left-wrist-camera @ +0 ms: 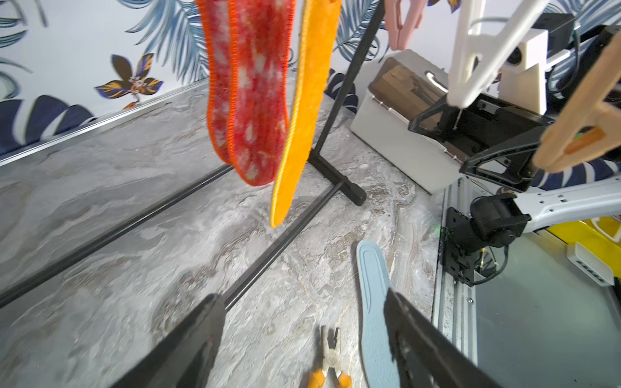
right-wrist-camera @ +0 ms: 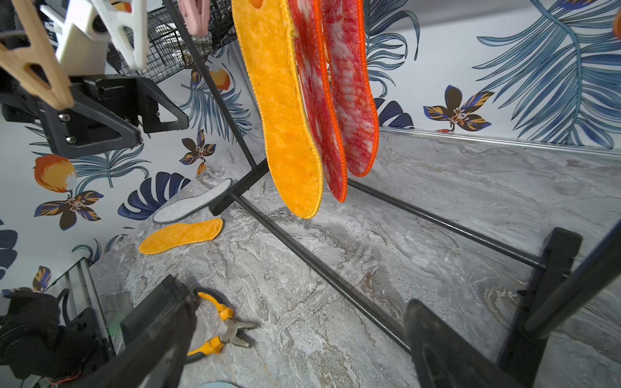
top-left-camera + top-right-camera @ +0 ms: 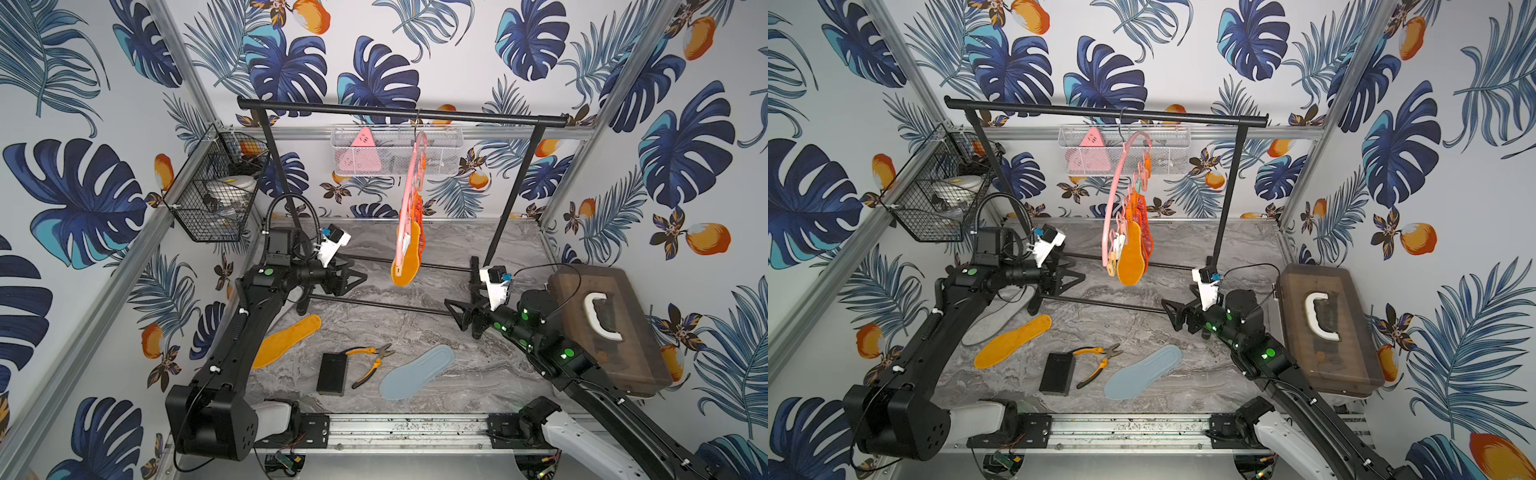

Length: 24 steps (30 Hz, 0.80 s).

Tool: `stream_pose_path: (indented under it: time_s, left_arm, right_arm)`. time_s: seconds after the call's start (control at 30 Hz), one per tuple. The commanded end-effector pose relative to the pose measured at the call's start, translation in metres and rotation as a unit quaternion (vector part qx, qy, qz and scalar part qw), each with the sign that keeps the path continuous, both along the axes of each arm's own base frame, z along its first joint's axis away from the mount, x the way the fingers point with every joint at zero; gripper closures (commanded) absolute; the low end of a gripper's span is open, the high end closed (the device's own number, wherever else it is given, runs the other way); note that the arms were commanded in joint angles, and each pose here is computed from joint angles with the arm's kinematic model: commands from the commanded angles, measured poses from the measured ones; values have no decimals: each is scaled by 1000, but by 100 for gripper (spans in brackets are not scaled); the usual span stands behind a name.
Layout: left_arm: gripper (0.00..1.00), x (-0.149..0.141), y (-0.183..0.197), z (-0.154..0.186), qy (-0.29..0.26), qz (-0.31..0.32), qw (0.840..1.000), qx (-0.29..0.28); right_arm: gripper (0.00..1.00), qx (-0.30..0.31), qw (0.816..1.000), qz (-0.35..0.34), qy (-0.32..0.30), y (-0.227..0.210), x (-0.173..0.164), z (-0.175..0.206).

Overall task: Take the shoe insoles off the hanger
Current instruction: Remove the insole from the hanger.

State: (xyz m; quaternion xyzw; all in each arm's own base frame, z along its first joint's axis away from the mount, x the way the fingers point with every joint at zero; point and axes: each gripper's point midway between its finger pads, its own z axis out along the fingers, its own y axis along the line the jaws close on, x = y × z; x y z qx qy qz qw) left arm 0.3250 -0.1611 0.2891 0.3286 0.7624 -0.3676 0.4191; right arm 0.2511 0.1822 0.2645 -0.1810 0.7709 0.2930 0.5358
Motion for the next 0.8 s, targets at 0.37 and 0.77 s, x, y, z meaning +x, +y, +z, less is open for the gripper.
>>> stream_pose_path:
  time_s: [0.37,0.77]
  left_arm:
    - [16,59,-79,-4,-48,-74,995,-53]
    - [39,79,-120,-17,-37,-112,991,-67]
  right_arm:
    - [0,-2,999,-49,17,-26,-15,-9]
    - [0,-5,999,-48,15,-24,-12,7]
